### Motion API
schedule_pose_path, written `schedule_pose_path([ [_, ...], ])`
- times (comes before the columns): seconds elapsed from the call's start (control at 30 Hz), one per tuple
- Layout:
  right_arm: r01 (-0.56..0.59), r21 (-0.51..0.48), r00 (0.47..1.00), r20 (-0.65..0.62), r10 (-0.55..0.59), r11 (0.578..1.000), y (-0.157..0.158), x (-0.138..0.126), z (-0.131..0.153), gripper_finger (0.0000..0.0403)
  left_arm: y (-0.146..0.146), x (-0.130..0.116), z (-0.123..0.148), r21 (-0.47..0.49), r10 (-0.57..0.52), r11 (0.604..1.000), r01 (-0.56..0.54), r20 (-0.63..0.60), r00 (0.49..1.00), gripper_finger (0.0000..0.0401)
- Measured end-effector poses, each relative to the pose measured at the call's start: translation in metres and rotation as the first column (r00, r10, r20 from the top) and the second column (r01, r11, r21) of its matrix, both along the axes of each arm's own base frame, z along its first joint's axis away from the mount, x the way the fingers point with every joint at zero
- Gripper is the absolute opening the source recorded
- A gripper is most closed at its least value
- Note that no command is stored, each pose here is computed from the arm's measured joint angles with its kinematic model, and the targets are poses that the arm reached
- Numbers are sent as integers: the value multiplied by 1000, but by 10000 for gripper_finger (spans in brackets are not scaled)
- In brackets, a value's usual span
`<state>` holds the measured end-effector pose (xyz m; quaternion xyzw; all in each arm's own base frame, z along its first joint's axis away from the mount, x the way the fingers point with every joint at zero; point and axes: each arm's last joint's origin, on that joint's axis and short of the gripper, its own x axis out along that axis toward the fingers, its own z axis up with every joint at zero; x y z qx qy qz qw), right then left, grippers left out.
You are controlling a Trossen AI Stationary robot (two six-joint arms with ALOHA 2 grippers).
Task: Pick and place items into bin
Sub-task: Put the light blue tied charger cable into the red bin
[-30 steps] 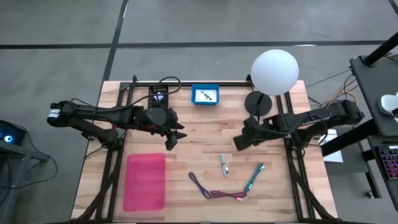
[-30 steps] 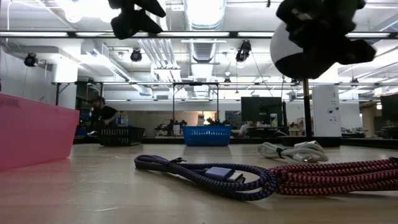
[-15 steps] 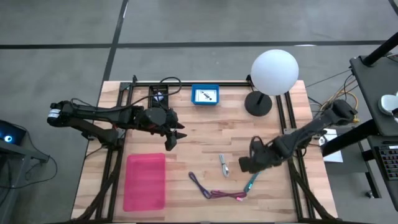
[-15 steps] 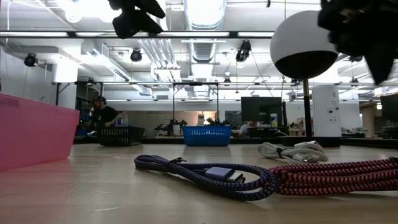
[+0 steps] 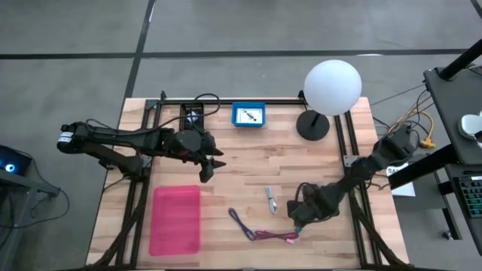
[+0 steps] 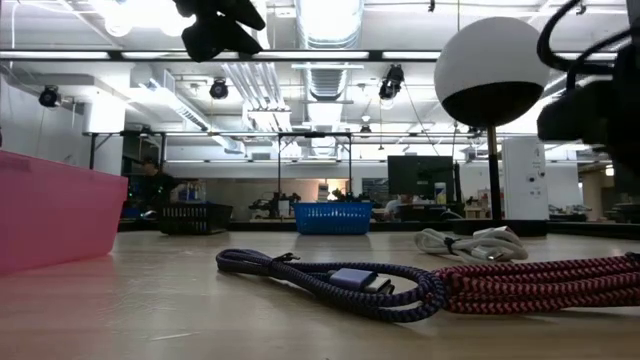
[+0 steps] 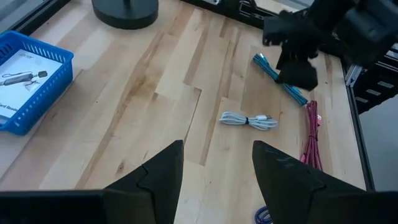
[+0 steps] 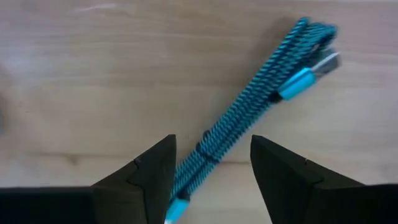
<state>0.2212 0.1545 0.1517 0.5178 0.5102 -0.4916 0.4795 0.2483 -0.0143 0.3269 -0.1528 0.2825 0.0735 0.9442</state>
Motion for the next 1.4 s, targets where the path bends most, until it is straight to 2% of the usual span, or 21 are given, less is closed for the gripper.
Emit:
schedule_pose_path([
  [0.23,-2,33,1000,-9,2,999,8,10,-19,191,0,0,0,0,0,1000,0,0,1000,176],
  [0.47,-79,38,997,2,78,996,8,10,-20,184,0,0,-1,-2,1,1000,-1,-2,1000,176],
  [0.6,-88,40,996,5,88,995,8,10,-20,151,0,0,-1,-3,2,1000,-2,-3,1000,176],
  [0.9,-143,37,990,11,142,989,8,10,-20,26,0,0,-2,-7,4,1000,-4,-4,1000,176],
  [1.03,-165,32,986,23,164,986,9,12,-18,24,0,0,-5,-7,4,1000,-4,-14,1000,176],
  [1.17,-186,-37,979,80,188,982,9,16,-9,24,0,-1,-9,-6,4,1000,-4,-28,1000,176],
  [1.4,-148,-249,932,288,219,957,5,25,21,23,0,-1,-14,-5,4,1000,-4,-42,999,176],
])
